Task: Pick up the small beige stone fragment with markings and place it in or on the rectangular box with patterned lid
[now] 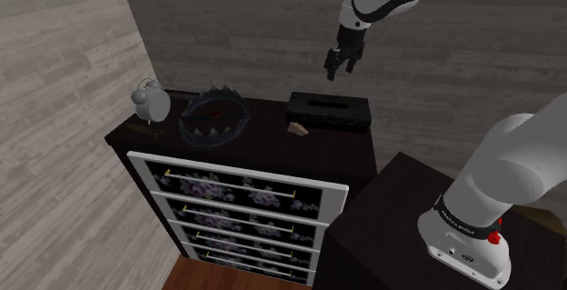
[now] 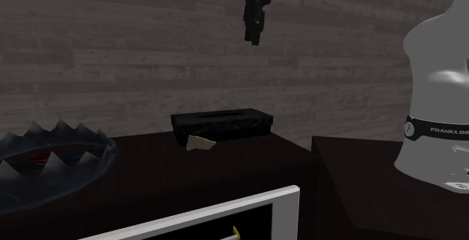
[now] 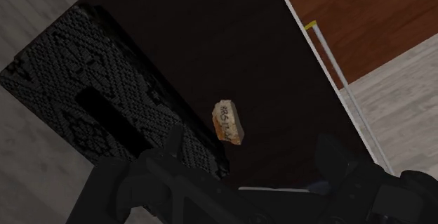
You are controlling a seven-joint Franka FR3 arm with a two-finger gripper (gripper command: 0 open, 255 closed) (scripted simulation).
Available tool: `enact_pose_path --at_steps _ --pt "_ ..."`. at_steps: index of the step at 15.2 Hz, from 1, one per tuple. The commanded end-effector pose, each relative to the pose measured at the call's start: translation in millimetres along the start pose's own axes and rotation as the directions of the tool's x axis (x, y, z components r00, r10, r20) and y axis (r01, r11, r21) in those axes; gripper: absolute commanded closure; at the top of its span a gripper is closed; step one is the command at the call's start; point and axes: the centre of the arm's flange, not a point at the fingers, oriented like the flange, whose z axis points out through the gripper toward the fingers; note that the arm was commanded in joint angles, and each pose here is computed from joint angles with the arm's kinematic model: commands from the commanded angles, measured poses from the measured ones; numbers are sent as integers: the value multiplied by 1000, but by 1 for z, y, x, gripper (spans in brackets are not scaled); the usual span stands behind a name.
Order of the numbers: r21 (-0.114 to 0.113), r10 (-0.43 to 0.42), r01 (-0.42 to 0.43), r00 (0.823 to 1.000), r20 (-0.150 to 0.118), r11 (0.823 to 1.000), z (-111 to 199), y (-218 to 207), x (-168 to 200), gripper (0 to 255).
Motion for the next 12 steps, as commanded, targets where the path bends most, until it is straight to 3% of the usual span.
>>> enact_pose_path --at_steps 1,12 --pt "11 -7 7 1000 14 1000 24 3 16 0" --pt "77 -46 39 995 91 996 157 15 90 0"
